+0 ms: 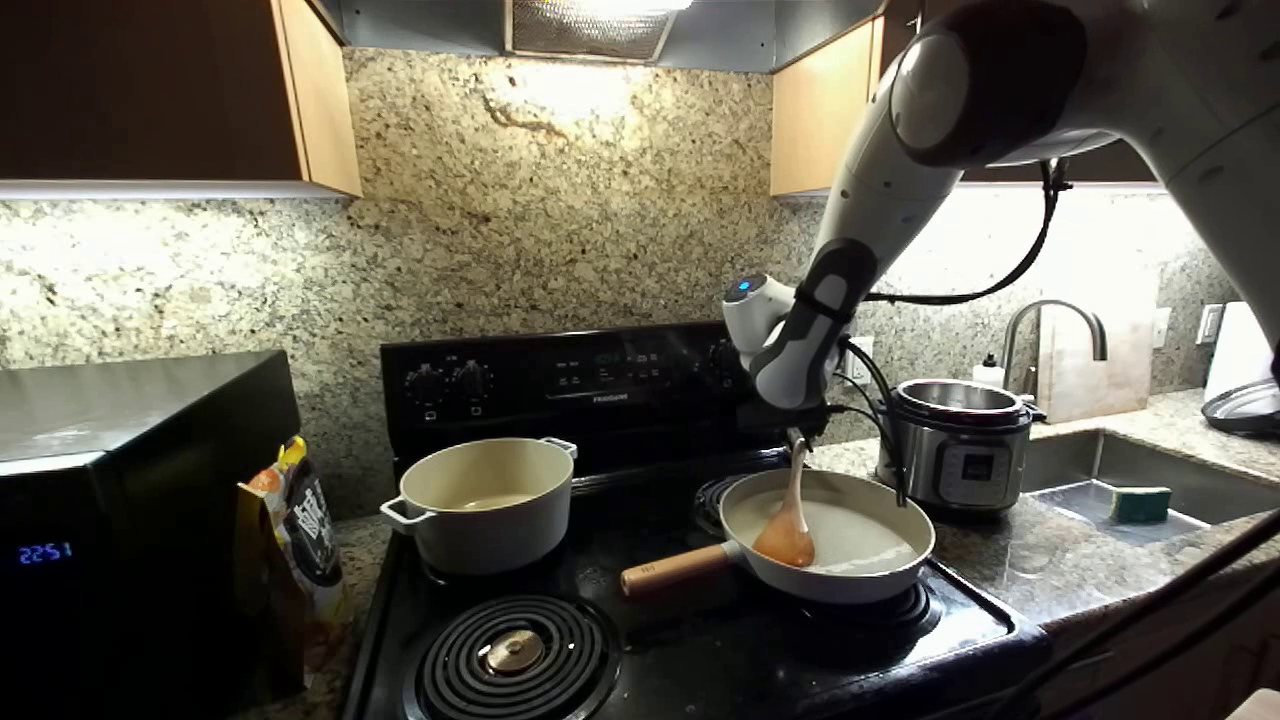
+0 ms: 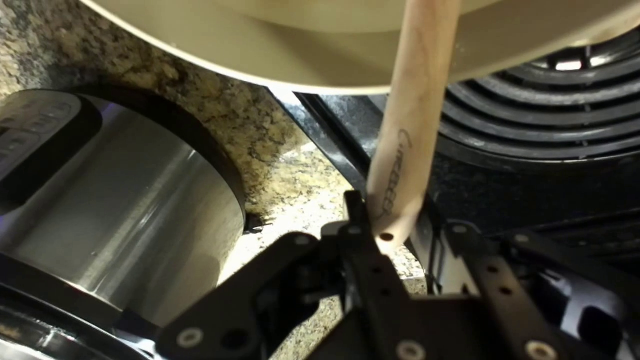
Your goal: Stir the water in the pan with the spatula
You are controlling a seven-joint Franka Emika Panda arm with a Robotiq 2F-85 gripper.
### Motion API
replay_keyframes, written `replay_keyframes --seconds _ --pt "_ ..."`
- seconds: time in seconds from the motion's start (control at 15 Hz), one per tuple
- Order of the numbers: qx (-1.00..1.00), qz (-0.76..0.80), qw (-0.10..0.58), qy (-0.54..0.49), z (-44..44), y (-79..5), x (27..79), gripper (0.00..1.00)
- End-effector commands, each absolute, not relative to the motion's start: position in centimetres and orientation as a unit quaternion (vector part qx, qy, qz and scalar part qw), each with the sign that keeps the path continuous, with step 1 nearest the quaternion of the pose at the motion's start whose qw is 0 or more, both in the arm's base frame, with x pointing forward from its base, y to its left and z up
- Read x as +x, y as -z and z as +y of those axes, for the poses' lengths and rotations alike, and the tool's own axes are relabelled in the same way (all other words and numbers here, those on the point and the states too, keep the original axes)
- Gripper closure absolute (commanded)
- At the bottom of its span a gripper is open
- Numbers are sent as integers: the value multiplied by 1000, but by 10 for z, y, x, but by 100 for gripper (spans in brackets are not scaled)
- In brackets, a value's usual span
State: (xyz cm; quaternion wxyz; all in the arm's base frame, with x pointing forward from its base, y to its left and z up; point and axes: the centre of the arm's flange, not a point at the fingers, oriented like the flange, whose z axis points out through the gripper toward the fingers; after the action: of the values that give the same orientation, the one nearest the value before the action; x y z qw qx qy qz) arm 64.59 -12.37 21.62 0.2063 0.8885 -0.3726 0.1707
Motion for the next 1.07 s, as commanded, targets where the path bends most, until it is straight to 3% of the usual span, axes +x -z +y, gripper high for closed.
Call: replay_keyframes --seconds 0.0,0.4,0.47,0.53,0.67,1.0 --pt "892 -371 194 -169 -129 -215 650 94" --pt "890 -380 192 -165 -131 -214 651 94" --pt "888 -385 194 -163 -131 -214 651 87" --pt "887 -388 192 -160 -131 -214 651 49" --pt "883 -397 193 -158 -131 -213 651 43" --pt "882 -400 194 -155 -134 -208 651 11"
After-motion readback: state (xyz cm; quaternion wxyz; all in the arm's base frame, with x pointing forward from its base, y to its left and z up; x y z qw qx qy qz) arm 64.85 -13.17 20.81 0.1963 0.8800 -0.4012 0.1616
